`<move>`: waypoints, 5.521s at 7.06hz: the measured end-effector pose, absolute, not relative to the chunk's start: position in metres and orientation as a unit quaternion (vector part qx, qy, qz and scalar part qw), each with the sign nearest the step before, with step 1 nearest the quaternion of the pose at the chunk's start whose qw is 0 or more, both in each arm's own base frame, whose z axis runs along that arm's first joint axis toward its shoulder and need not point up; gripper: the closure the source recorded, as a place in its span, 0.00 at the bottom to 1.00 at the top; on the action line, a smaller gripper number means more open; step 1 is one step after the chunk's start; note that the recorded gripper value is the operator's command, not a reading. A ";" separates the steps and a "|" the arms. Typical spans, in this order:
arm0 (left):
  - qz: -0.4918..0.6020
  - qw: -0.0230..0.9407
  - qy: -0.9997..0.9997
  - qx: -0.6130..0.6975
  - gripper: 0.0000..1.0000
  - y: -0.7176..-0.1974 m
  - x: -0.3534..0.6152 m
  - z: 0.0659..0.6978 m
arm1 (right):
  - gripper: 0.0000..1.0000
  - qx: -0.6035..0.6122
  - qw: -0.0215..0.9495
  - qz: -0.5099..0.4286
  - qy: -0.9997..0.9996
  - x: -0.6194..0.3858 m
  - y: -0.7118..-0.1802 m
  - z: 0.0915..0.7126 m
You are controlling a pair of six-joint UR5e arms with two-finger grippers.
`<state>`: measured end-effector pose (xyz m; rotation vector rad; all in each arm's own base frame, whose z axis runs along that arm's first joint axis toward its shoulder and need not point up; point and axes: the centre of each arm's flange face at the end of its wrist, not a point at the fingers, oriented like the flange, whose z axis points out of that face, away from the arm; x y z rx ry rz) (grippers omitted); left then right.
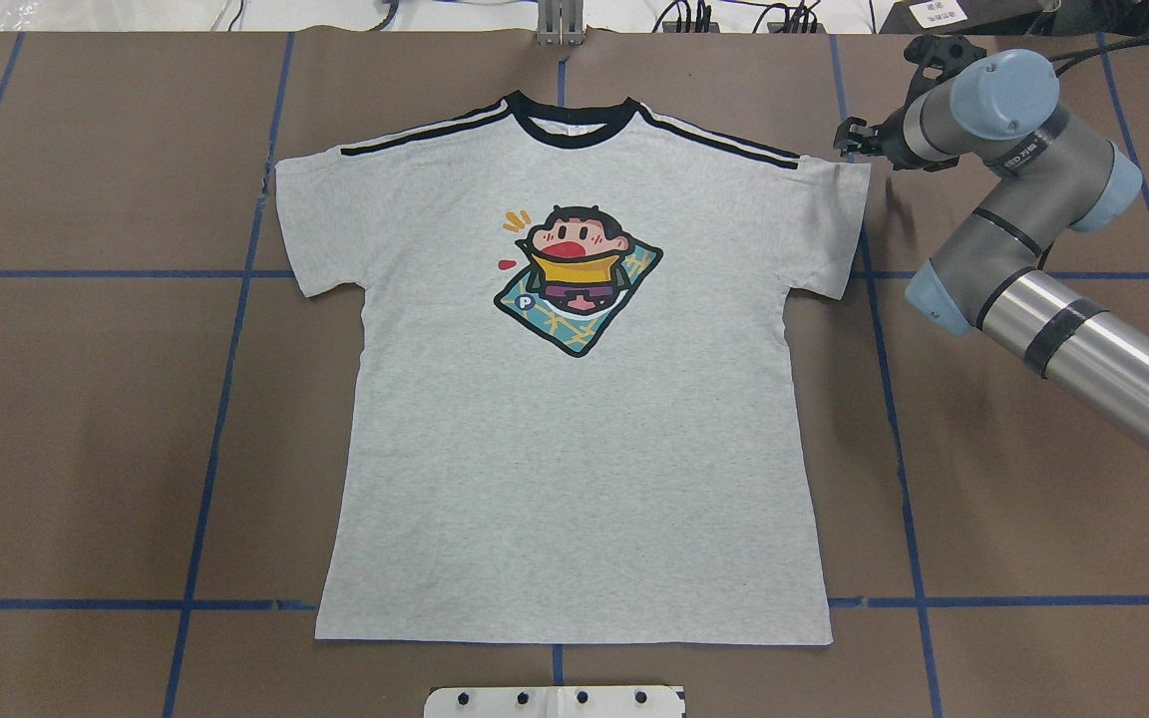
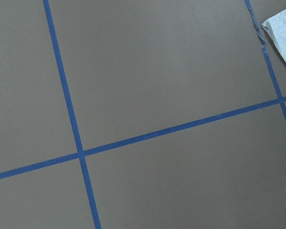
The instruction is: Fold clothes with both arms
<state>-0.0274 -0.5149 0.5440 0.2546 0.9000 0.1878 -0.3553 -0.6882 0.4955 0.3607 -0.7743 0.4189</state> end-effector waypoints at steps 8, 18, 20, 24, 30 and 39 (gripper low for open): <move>0.090 0.888 0.433 0.124 0.00 -0.515 -0.027 0.543 | 1.00 0.167 0.878 0.198 -0.402 -0.363 -0.688 0.460; 0.093 0.887 0.433 0.129 0.00 -0.514 -0.027 0.535 | 1.00 0.140 0.856 0.262 -0.424 -0.507 -0.699 0.325; 0.094 0.887 0.434 0.128 0.00 -0.514 -0.026 0.535 | 0.00 0.147 0.855 0.265 -0.422 -0.506 -0.702 0.322; 0.133 0.866 0.441 0.192 0.00 -0.535 0.007 0.506 | 0.00 0.162 0.848 0.246 -0.440 -0.484 -0.699 0.305; 0.041 0.868 0.478 0.132 0.04 -0.619 0.191 0.411 | 0.00 0.116 0.827 0.192 -0.515 -0.406 -0.610 0.273; -0.003 0.865 0.471 0.170 0.55 -0.720 0.347 0.465 | 0.00 0.115 0.820 0.153 -0.540 -0.354 -0.552 0.289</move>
